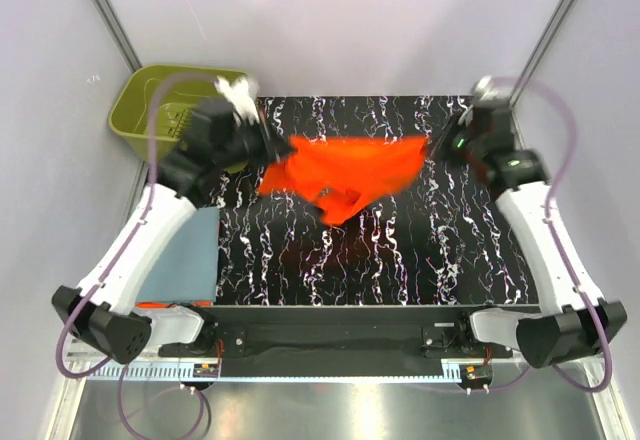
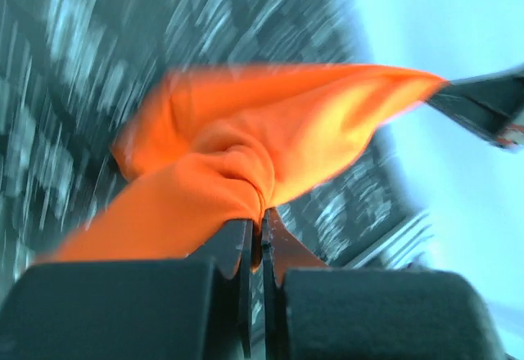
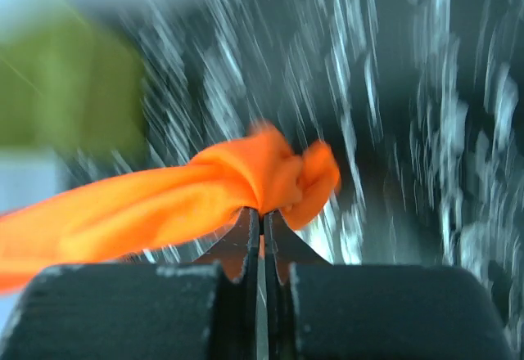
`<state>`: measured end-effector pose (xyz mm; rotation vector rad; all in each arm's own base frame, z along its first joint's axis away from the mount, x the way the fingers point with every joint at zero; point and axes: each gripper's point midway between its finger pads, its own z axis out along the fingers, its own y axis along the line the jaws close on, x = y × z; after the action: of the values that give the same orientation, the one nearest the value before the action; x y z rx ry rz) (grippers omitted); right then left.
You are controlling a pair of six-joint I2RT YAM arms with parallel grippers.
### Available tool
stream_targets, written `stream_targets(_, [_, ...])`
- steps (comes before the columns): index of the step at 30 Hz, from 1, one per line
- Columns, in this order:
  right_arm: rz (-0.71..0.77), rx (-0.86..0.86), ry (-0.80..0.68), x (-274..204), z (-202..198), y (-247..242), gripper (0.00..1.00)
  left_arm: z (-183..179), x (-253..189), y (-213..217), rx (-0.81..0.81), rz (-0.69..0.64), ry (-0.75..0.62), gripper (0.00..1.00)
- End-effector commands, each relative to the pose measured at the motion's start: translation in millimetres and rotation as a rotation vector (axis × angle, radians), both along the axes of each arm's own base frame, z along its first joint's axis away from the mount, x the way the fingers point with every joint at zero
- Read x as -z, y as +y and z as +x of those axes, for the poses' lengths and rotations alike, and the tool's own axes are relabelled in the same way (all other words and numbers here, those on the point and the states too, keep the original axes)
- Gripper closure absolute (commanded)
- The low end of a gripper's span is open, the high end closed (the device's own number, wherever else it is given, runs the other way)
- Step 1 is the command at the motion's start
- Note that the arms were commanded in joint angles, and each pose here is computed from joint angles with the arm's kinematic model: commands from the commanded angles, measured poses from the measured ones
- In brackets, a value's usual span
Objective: Fold and stack the t-shirts
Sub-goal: Flatten the tshirt out
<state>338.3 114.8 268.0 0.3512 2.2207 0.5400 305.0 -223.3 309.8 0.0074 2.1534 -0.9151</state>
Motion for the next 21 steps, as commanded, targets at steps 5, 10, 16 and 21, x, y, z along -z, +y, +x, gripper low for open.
stream_targets(5, [-0.092, 0.117, -0.652, -272.3, 6.8, -40.9, 1.0, -3.4, -237.8, 2.3, 0.103, -0.146, -0.6, 1.0])
stream_targets(10, [-0.029, -0.067, -0.533, -238.5, -34.5, -14.7, 1.0, 4.7, -185.3, 16.8, 0.09, -0.154, -0.427, 1.0])
stream_targets(16, [0.334, -0.389, -0.035, -75.6, -117.8, 60.3, 0.98, -0.9, 2.1, 49.7, 0.038, 0.014, 0.04, 0.81])
stream_targets(21, [0.438, -0.516, 0.276, 36.7, -176.6, 98.8, 0.45, -7.5, 82.9, 120.4, -0.115, 0.446, 0.232, 0.16])
